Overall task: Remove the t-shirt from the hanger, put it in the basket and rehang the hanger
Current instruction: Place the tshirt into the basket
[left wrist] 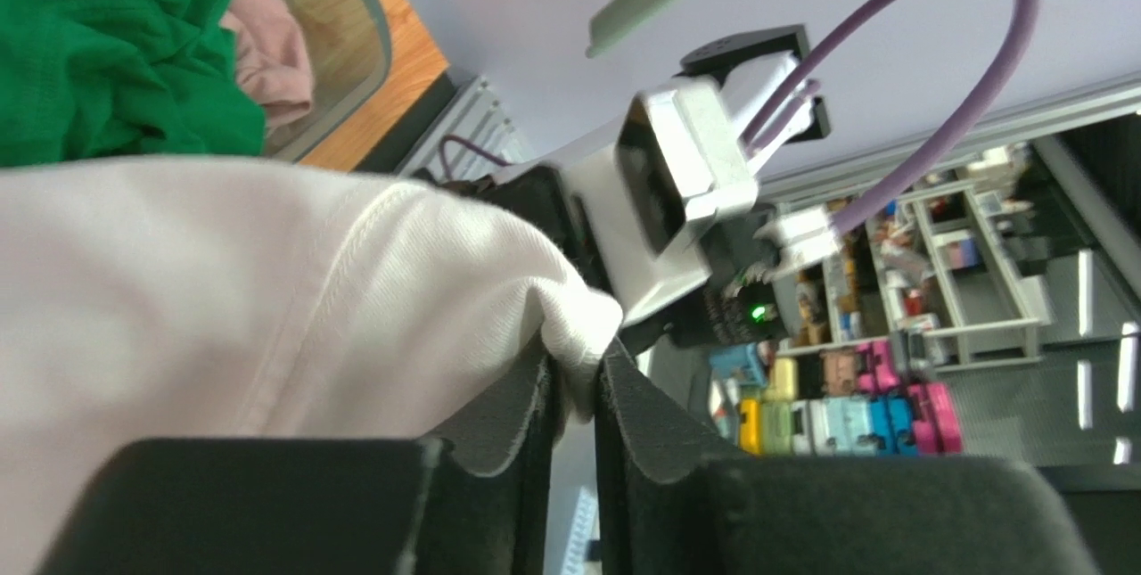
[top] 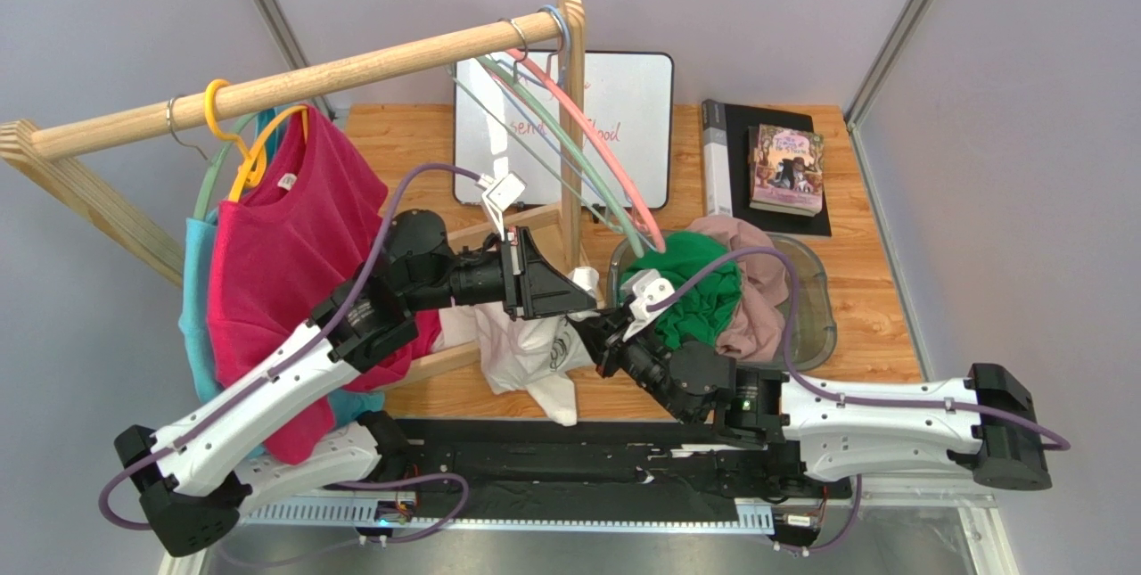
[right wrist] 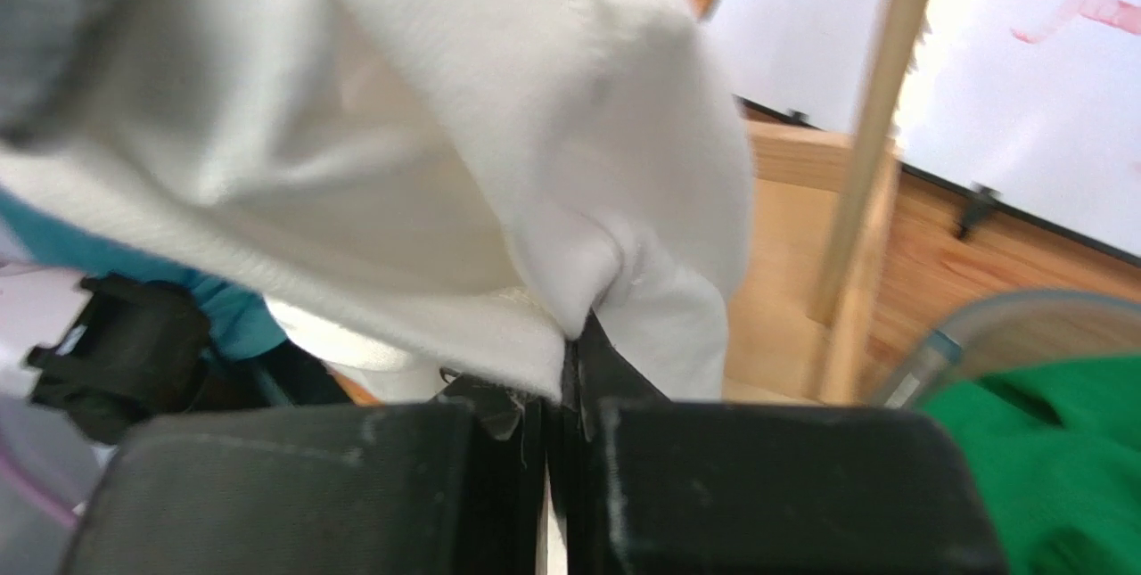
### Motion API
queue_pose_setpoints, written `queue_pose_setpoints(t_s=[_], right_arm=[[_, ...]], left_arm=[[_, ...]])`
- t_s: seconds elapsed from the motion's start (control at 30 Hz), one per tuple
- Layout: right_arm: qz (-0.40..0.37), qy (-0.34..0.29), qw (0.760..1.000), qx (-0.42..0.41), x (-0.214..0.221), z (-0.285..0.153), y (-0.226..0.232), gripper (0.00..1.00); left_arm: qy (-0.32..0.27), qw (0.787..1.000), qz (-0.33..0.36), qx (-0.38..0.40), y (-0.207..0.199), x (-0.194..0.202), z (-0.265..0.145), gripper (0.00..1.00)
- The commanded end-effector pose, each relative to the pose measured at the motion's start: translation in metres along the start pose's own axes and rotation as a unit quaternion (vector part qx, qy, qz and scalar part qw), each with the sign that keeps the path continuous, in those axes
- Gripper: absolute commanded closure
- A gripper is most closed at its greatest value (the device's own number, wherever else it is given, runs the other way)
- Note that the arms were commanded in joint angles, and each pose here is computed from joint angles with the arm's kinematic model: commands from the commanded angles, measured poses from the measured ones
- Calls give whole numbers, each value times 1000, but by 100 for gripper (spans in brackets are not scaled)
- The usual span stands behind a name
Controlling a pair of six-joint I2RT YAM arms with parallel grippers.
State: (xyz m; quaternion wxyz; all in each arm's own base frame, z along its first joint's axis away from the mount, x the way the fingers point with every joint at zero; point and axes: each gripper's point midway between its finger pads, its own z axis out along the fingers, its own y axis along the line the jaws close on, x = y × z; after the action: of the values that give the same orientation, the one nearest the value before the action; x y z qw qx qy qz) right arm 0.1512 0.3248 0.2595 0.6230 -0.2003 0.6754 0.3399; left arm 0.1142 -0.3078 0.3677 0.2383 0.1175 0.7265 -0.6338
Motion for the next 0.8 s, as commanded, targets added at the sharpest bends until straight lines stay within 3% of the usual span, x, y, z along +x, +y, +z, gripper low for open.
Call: queue_pose_setpoints(t_s=[0.0, 0.03, 0.07, 0.13, 0.2, 0.43, 0.6, 0.77], right_arm=[[49, -51, 990, 123, -40, -22, -54, 100], [55, -49, 988, 139, -40, -29, -64, 100], [77, -72, 983, 153, -57, -43, -78, 100], [82, -75, 976, 186, -59, -56, -104, 100], [91, -106, 967, 213, -79, -72, -131, 100], [17, -95, 954, 285, -144, -94, -187, 100], [2, -148, 930, 335, -226, -120, -206, 100], [8, -189, 922, 338, -271, -142, -200, 100]], left_arm=[[-35, 997, 47, -47, -1, -13, -19, 71], [-48, 995, 64, -67, 4, -16, -25, 57], [-88, 989, 73, -90, 7, -27, -36, 52], [-110, 983, 82, -125, 19, -28, -50, 38], [-143, 974, 91, -147, 25, -33, -67, 32], [-155, 967, 98, -176, 33, -32, -81, 32], [-151, 968, 96, -174, 32, -31, -80, 33], [-164, 965, 97, -181, 33, -35, -83, 34]])
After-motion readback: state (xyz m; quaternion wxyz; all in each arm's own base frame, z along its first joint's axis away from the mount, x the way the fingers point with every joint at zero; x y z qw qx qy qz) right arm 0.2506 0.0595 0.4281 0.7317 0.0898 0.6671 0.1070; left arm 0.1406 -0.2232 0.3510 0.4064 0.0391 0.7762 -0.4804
